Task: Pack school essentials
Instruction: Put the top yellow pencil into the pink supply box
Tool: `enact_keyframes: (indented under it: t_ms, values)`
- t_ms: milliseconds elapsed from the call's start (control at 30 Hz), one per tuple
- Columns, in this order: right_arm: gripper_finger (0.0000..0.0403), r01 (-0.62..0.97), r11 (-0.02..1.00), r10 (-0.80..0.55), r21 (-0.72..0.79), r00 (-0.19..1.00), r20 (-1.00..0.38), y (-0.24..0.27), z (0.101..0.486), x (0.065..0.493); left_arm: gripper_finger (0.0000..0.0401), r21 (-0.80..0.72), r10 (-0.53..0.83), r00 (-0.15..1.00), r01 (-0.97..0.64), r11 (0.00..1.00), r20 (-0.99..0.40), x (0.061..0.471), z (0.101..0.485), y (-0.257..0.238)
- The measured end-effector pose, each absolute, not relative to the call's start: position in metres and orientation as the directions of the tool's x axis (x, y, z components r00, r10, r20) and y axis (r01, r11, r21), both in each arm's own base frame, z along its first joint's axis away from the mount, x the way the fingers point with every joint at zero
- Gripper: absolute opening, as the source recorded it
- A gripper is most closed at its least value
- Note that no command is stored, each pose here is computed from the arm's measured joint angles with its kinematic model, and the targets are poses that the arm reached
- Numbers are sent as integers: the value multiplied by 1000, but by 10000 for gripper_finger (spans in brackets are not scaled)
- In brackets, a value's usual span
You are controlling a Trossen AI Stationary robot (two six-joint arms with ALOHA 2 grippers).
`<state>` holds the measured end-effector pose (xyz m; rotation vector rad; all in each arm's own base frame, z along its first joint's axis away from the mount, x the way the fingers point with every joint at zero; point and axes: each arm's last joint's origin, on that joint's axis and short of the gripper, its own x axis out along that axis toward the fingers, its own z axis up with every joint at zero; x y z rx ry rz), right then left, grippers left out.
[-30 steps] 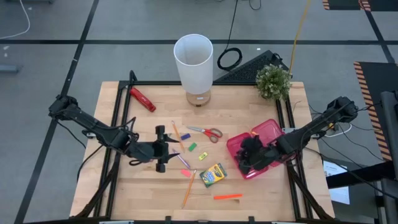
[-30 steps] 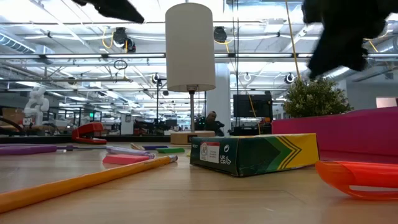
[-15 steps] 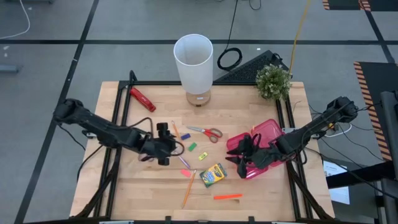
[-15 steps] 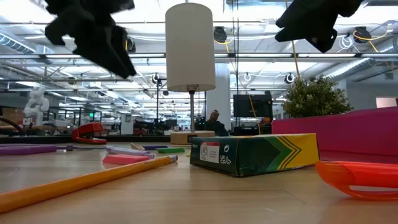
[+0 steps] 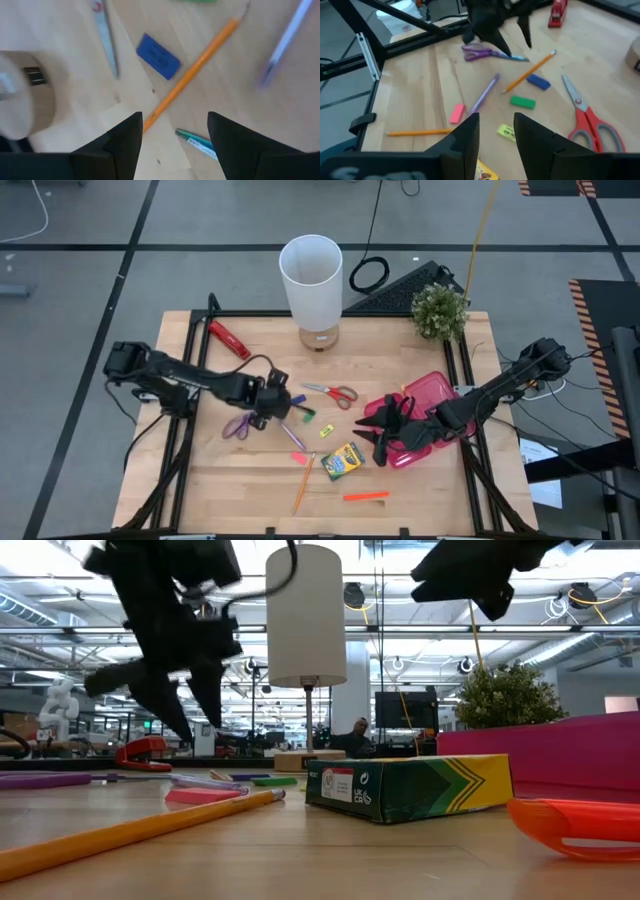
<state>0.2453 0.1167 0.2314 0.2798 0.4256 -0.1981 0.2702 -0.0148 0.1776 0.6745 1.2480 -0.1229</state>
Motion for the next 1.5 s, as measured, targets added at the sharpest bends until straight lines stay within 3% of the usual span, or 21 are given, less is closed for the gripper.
enact_keyframes:
  t_ms: [333, 533, 967, 1500]
  values:
    - [116, 216, 960, -122, 180, 897, -425, 117, 233, 245, 227, 330, 274, 185, 589, 737, -944, 280, 141, 32]
    - [116, 216, 960, -123, 178, 896, -428, 117, 233, 244, 220, 277, 191, 206, 576, 769, -960, 283, 136, 46]
    - [116, 218, 961, -125, 171, 891, -436, 117, 232, 244, 109, 222, 138, 184, 601, 768, -973, 288, 149, 54]
    - [116, 218, 961, -125, 171, 891, -436, 117, 232, 244, 101, 252, 185, 171, 669, 699, -968, 287, 151, 72]
